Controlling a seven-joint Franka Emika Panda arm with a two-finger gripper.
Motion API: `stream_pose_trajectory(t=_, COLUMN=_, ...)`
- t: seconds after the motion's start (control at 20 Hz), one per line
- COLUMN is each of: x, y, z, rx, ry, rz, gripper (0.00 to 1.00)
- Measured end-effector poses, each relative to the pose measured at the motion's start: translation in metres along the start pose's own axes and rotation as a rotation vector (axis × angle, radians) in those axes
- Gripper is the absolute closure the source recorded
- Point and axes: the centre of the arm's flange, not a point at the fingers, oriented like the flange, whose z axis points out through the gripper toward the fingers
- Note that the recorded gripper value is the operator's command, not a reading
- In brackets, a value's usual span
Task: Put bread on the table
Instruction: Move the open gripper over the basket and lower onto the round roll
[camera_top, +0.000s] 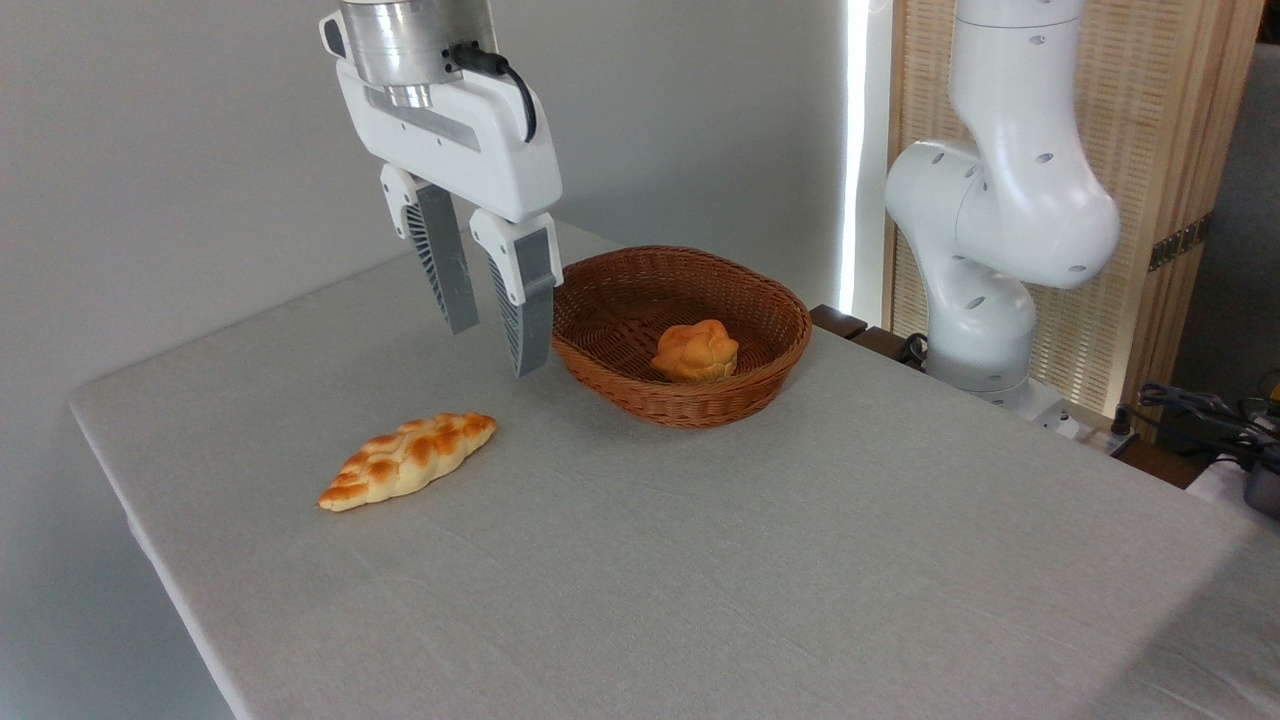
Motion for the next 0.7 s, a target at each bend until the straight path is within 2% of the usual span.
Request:
stream_pose_trajectory(t=0.15, x=-0.003, y=0.025, z=0.01, rx=-0.036, ry=-0.01, rz=0.028, gripper=0.0)
stream_pose_trajectory(t=0.35, x=-0.016, y=0.075, z=0.027, rx=-0.082, ry=-0.031, rz=0.081, gripper=0.0)
stream_pose_trajectory(t=0.5, x=-0.044, y=0.107, z=0.039, rx=-0.085, ry=-0.033, rz=0.104, gripper=0.0)
stream_pose_trajectory(t=0.7, x=-0.097, y=0.156, z=0.064, rx=-0.098, ry=-0.046, rz=0.141, gripper=0.0)
